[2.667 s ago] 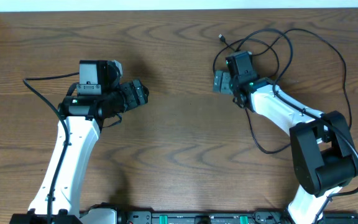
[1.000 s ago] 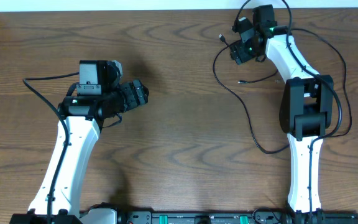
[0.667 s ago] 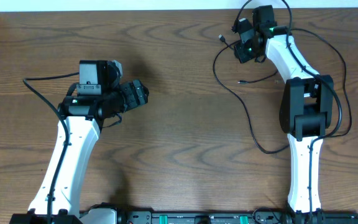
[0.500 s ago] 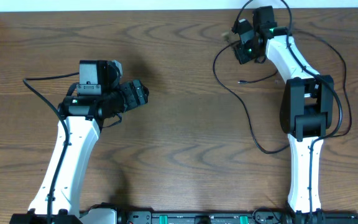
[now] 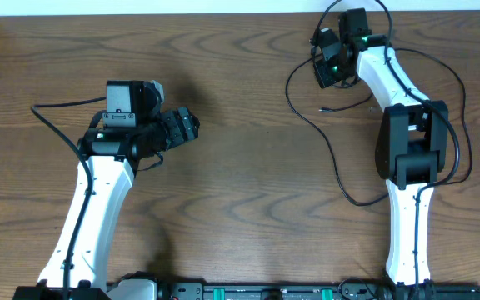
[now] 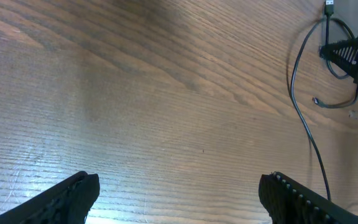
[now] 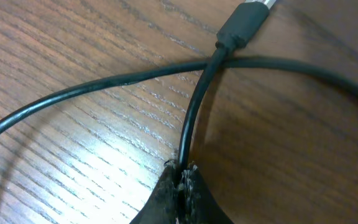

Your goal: Untangle cables

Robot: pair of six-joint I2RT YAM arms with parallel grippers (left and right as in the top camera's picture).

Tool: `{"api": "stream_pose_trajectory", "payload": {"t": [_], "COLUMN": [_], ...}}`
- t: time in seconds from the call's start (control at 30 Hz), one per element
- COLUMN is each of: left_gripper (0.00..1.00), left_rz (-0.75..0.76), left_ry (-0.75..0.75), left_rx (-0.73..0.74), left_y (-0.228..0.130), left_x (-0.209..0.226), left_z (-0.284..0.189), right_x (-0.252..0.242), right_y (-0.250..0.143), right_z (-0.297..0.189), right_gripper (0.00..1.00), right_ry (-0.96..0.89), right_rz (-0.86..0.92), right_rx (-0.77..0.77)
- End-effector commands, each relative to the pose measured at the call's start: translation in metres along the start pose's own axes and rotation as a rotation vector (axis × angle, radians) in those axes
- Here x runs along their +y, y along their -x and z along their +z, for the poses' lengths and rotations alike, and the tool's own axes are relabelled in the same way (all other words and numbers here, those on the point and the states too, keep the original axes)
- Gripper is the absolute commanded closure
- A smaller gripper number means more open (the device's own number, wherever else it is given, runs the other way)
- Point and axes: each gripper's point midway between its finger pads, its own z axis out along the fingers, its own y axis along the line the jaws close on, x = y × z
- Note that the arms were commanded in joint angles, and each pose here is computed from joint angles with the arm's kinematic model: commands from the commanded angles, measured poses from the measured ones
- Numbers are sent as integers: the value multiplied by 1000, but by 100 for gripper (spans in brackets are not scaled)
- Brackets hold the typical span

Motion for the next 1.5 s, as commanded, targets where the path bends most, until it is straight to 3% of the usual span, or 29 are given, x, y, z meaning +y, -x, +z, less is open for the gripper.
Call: {"api": "stream_pose_trajectory", "payload": {"t": [0.0, 0.37, 0.6, 1.0, 1.47], "left_gripper": [13, 13, 13, 13, 13], "left_rz": [11, 11, 11, 11, 11], "left_ry": [5, 5, 5, 5, 5], "left_rx": [-23, -23, -23, -23, -23], "left_y": [7, 7, 7, 7, 7], "left_x": [-2, -2, -2, -2, -2], "left_z": [-5, -5, -5, -5, -5], "right_x": [5, 54, 140, 268, 351], "right_y": [11, 84, 123, 115, 118], "right_z": [-8, -67, -67, -55, -64], "right_gripper": [98, 99, 99, 99, 99], "right_ry": [6, 139, 208, 289, 360], "right_rz": [17, -95, -316, -497, -615], "right_rx": [-18, -266, -404, -394, -486]}}
